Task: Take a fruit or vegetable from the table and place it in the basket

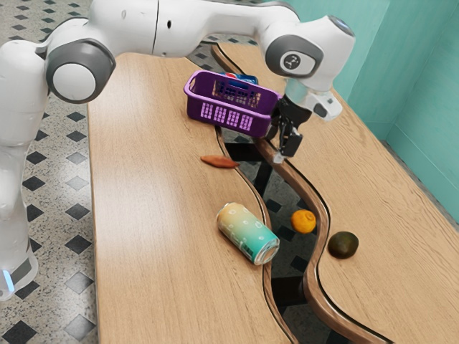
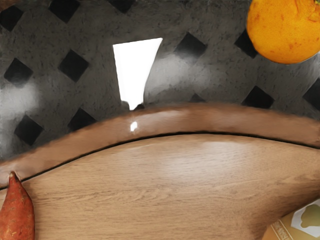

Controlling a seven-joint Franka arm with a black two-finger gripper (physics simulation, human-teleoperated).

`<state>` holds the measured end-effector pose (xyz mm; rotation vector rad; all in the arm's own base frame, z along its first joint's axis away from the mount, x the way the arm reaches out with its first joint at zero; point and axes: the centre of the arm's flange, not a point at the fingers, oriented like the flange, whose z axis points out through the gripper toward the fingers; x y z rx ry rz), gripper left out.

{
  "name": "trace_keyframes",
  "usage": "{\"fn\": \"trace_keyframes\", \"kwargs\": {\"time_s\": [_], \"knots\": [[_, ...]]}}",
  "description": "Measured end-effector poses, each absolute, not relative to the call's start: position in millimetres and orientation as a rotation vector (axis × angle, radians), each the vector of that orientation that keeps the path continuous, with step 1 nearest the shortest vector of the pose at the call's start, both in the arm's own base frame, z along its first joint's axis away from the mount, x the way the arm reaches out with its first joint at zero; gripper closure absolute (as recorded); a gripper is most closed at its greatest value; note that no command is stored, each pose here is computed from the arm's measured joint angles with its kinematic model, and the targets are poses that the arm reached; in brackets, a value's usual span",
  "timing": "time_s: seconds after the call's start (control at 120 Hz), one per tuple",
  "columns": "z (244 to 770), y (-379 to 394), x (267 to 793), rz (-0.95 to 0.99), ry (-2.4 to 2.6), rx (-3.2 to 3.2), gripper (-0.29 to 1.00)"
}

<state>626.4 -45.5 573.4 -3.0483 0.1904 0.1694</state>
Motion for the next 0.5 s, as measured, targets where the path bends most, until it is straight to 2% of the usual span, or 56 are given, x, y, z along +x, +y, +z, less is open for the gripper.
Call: {"fn": "trace_keyframes", "kwargs": {"time_s": [0.2, 0.4, 0.5], "knots": [[592.3, -36.4, 635.3, 0.024, 0.164, -3.093, 0.00], [592.9, -28.4, 630.3, 0.061, 0.157, -3.124, 0.00], [571.2, -59.7, 640.5, 0.080, 0.350, -3.075, 0.00]]}}
